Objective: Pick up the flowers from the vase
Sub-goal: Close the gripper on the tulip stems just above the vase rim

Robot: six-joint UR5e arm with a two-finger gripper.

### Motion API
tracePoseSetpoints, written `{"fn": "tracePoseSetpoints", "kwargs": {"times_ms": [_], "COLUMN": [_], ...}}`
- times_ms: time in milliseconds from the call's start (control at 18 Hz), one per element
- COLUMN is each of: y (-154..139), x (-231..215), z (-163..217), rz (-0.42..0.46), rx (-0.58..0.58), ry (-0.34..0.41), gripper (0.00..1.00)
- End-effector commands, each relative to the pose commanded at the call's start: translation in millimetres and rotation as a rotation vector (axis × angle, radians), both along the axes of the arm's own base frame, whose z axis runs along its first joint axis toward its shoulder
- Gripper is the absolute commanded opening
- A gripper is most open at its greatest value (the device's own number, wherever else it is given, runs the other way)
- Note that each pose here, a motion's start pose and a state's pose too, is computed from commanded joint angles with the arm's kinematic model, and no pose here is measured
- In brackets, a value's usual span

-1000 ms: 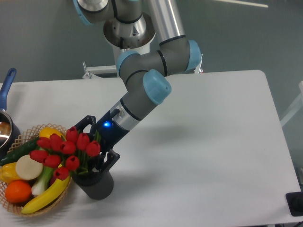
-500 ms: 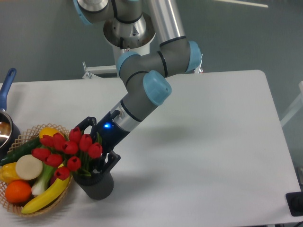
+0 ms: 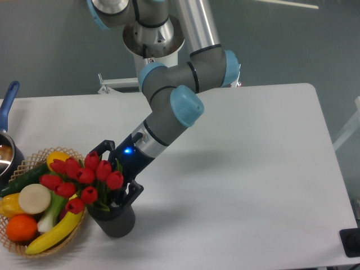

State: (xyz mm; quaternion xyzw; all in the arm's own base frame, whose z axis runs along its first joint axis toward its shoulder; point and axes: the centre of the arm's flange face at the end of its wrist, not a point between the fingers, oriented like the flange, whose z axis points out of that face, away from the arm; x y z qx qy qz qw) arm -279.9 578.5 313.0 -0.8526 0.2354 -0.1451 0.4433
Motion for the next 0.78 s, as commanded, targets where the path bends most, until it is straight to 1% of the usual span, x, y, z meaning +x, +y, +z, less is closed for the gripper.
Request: {"fn": "tracePoseSetpoints", "kwargs": {"times_ms": [278, 333, 500, 611, 667, 778], "y": [-0.6, -0.6, -1.9, -1.9, -2.3, -3.3], "x": [2.1, 2.1, 2.2, 2.3, 2.7, 3.7], "z": [4.1, 4.1, 3.1, 3.2, 3.5, 2.3], "rz": [-0.002, -0.002, -0.001, -0.001, -0.001, -0.001], "rx": [0.005, 0.005, 0.004, 0.005, 0.005, 0.003], "ry": [0.003, 0.003, 0.000, -0.001, -0.001, -0.003], "gripper": [0.99, 0.96, 0.80, 0.74, 0.73, 0.63]}}
